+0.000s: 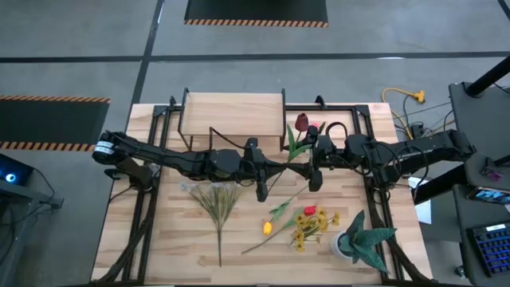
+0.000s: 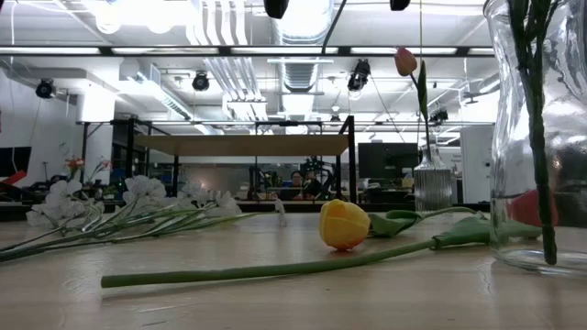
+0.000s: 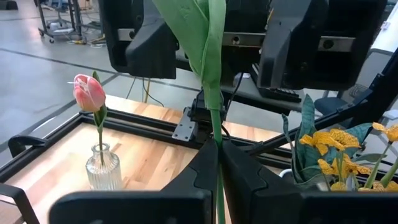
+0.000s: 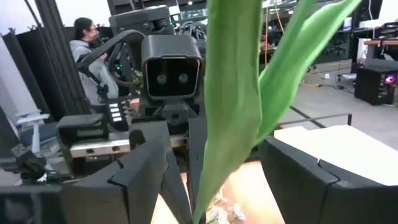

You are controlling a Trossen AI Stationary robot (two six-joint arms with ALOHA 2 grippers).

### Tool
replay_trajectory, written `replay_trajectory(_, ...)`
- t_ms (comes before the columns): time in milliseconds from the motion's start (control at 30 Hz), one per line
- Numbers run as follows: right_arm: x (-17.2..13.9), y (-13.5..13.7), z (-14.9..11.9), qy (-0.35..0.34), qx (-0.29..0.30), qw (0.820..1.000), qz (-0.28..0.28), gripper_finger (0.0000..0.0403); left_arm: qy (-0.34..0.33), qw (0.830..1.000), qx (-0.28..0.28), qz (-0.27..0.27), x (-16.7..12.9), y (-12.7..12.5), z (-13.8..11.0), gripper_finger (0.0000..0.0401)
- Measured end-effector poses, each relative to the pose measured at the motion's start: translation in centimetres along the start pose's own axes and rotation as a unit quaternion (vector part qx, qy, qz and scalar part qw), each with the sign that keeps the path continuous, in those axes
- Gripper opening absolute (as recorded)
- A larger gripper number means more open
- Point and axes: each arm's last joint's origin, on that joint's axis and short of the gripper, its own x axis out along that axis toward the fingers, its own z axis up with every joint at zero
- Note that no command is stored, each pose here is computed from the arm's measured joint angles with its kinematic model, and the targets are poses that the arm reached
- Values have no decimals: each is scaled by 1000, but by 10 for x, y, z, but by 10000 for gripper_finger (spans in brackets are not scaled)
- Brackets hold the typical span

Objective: Pick and place flowers into a vace then onto a shelf
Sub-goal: Put the dark red tulip into the top transparent vase

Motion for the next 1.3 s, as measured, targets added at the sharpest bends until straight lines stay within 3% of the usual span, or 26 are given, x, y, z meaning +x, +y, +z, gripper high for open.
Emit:
replay_trajectory(400,2,2,10,0,-11,1000,0,163,-11,1000,-4,-2,-2,0,4,0)
replay_trajectory(600,1,1,2,36,-24,999,-6,95,-23,1000,-15,-1,-1,1,6,0)
replay_trajectory(800,-4,1,8,24,-20,1000,-4,19,-32,999,-18,2,-1,2,9,0)
replay_trajectory(967,-4,1,13,18,-26,999,-15,13,-36,999,-27,8,0,8,11,3)
replay_trajectory(1067,-5,0,16,6,-17,999,-38,13,-26,999,-37,3,1,12,10,26)
replay_trajectory(1300,-16,-7,18,20,-40,991,-124,12,18,999,-11,-45,1,13,4,135)
